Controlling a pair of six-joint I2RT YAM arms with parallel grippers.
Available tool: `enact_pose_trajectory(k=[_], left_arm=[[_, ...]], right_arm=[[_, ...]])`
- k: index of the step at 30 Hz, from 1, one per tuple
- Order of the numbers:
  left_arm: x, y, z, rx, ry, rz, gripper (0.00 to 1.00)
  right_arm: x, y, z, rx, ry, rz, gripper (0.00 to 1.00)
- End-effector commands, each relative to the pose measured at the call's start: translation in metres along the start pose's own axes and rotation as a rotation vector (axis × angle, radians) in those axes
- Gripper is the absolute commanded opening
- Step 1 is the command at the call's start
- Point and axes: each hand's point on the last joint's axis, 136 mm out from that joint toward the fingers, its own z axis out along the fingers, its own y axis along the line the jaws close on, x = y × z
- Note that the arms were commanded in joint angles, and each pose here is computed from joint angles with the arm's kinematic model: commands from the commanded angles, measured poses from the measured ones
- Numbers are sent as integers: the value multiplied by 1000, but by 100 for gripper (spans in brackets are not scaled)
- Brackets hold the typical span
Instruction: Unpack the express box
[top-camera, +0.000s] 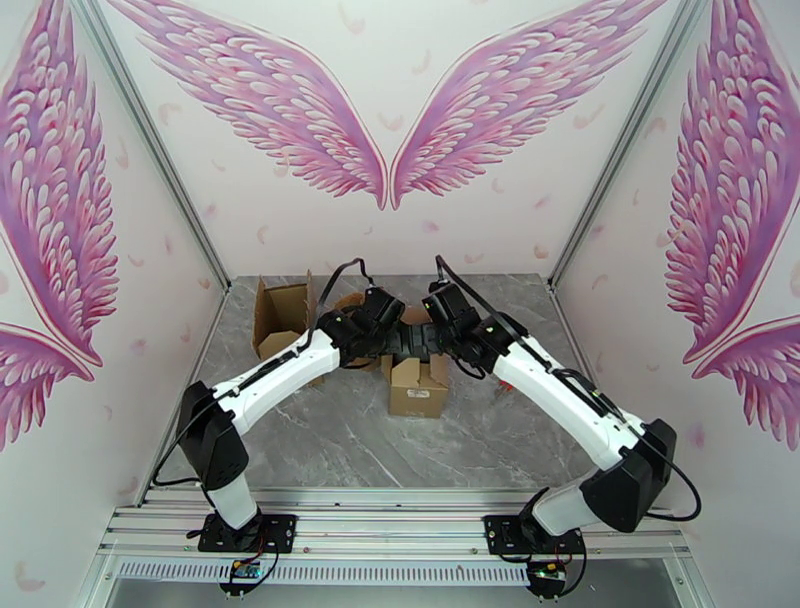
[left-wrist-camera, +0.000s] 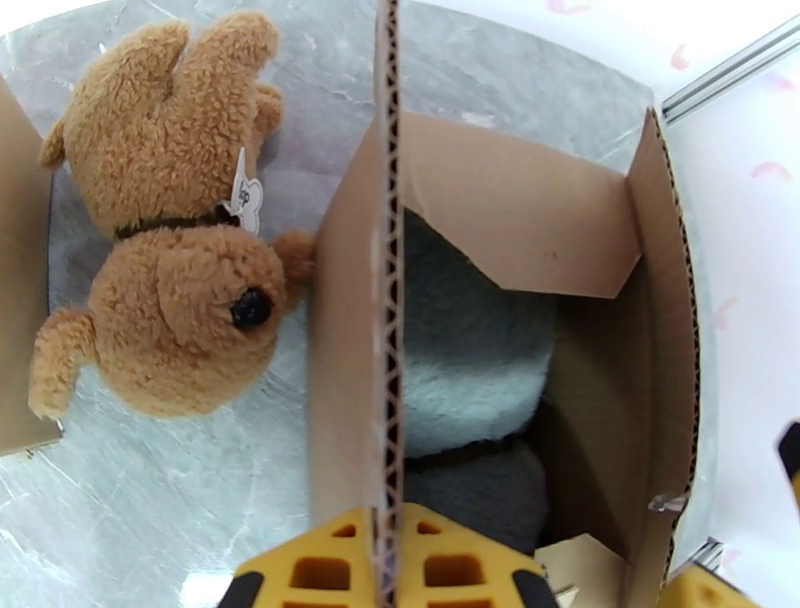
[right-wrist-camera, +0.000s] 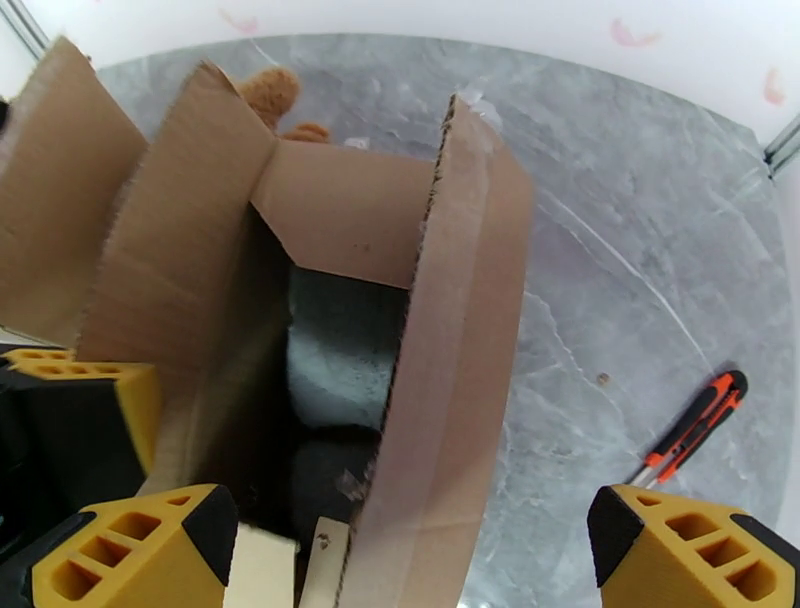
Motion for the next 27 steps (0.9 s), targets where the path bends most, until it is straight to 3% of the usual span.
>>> enact_pose_trajectory(k=[1, 14, 27], left_arm=[[-25, -17, -31, 97, -112, -51, 0], [-21, -1, -38, 102, -151, -69, 0], [-11, 4, -31, 119, -135, -69, 0]], right_arm=[[2, -24, -6, 142, 23, -39, 99], [13, -54, -9, 200, 65, -82, 99], [48, -94, -2, 113, 121, 100, 99]])
